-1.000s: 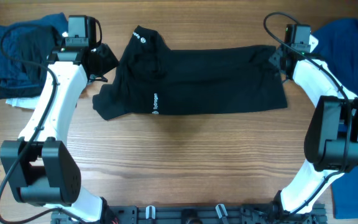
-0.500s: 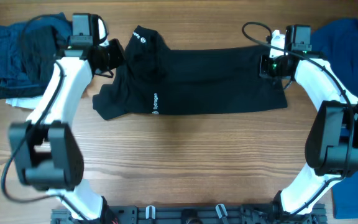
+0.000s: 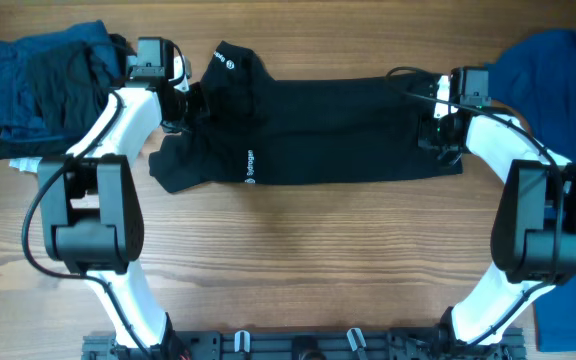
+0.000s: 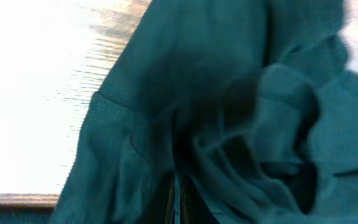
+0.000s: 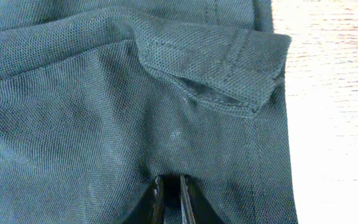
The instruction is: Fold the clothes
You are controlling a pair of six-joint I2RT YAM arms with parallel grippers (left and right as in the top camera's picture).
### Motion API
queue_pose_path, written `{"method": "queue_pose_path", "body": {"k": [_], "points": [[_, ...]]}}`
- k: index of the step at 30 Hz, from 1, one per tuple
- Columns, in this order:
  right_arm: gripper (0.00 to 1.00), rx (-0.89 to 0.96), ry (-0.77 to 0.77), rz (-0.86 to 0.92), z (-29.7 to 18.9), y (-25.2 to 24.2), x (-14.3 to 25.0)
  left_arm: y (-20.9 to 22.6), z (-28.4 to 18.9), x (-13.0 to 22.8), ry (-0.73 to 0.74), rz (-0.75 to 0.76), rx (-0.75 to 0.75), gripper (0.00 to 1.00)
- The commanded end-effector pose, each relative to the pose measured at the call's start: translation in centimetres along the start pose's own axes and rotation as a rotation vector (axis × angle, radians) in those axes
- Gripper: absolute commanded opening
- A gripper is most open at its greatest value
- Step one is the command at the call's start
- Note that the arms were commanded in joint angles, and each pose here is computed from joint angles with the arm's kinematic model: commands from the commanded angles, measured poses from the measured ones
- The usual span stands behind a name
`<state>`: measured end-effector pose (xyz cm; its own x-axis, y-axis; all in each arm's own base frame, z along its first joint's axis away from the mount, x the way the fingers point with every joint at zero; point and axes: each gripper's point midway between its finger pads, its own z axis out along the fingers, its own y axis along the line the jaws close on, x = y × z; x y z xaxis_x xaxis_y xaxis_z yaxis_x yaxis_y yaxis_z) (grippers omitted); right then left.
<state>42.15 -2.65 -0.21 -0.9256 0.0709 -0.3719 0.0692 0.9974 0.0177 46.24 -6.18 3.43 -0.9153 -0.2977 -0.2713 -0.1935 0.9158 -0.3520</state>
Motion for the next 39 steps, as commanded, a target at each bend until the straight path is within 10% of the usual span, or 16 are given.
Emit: {"method": "queue_pose_path", "body": {"k": [1, 18, 25, 39], "points": [[0.11, 0.105, 0.148, 0.031, 2.3, -2.2, 5.8, 1.3, 2.6, 1.0, 0.038, 0.038, -0.041, 0.04], [0.05, 0.283, 0.253, 0.234, 1.4, -5.9, 9.4, 2.9, 1.1, -3.4, -0.143, 0.064, -0.192, 0.04], [0.06, 0.266, 0.247, 0.237, 1.5, -5.6, 9.3, -3.5, -6.7, -7.2, -0.266, 0.038, -0.036, 0.54], [0.09, 0.266, 0.243, 0.238, 1.5, -5.6, 9.2, -5.7, -0.7, -2.6, -0.084, -0.053, -0.009, 0.43]]}}
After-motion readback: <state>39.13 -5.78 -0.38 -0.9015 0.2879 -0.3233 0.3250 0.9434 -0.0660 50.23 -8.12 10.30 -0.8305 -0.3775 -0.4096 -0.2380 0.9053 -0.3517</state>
